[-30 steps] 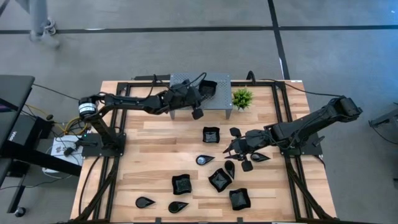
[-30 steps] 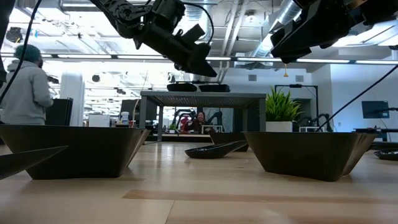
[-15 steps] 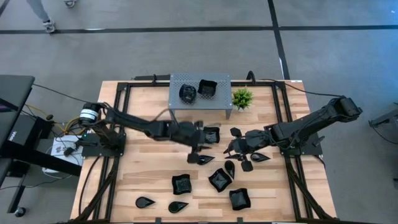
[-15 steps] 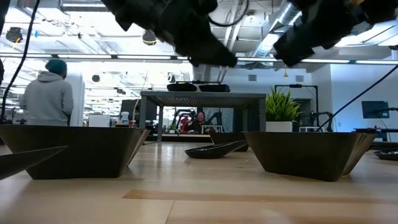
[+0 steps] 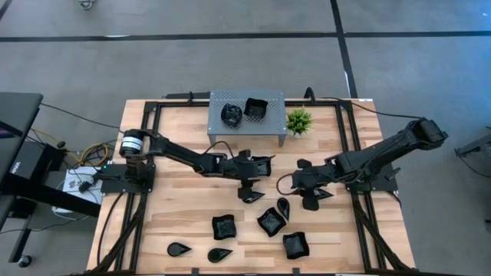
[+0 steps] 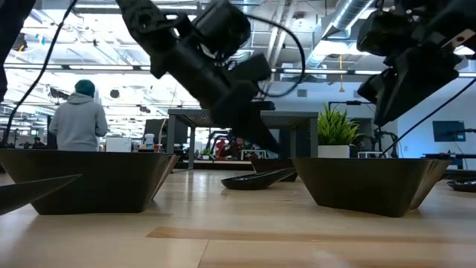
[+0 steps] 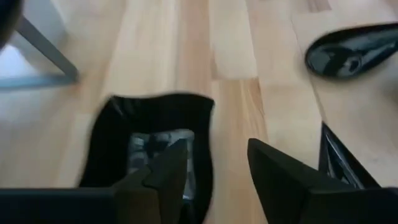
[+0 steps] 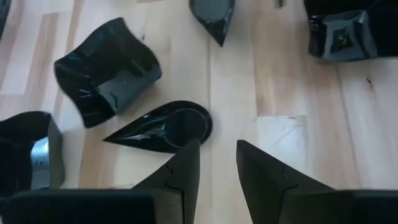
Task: Pick & Place Mini shaped plates
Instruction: Stack the black distorted square plate on top of the black distorted square plate on the shelf
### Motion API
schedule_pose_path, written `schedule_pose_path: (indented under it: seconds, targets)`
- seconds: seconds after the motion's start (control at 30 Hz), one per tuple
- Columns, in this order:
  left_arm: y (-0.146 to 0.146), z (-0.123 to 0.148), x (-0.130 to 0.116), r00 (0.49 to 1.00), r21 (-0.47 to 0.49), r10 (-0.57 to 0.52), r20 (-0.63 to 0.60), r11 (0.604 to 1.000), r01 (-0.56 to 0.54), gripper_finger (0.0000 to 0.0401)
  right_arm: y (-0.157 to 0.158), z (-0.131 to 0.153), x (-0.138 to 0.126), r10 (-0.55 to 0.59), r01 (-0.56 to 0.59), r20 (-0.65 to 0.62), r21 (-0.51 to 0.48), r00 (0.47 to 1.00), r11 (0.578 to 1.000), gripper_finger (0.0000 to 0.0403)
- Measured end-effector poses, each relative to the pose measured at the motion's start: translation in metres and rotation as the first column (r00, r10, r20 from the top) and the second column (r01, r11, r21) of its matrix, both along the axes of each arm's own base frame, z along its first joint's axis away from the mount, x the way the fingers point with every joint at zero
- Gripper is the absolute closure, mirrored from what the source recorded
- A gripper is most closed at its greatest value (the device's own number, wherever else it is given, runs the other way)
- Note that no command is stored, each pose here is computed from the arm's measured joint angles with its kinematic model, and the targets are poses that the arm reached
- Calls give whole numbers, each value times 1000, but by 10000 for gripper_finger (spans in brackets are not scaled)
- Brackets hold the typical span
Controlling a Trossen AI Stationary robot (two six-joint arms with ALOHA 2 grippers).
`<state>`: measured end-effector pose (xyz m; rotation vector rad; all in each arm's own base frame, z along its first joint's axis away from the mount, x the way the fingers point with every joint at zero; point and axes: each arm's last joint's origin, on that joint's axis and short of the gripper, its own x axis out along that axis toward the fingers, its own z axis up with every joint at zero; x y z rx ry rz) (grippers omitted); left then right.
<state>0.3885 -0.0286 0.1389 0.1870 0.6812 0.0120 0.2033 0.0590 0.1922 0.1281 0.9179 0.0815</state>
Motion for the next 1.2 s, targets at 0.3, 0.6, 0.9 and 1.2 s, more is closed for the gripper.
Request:
schedule_pose_path:
  seconds: [0.3,0.6,0.9,1.2]
  targets:
    - [-1,-21,1,997,114,51,-55,992,-44,255,-5,0,1,-25,25,-2,0,1000,1000,302]
    - [-12,-18,0,999,132,20,-43,991,-14,392,-5,0,1,-24,24,0,0,1000,1000,302]
    - [-35,78,-14,980,239,-55,191,971,7,396,-5,1,2,14,-13,19,-27,1000,1000,302]
    - [70,162,-58,938,155,56,343,981,-116,394,-13,4,8,-26,27,67,-17,997,1000,302]
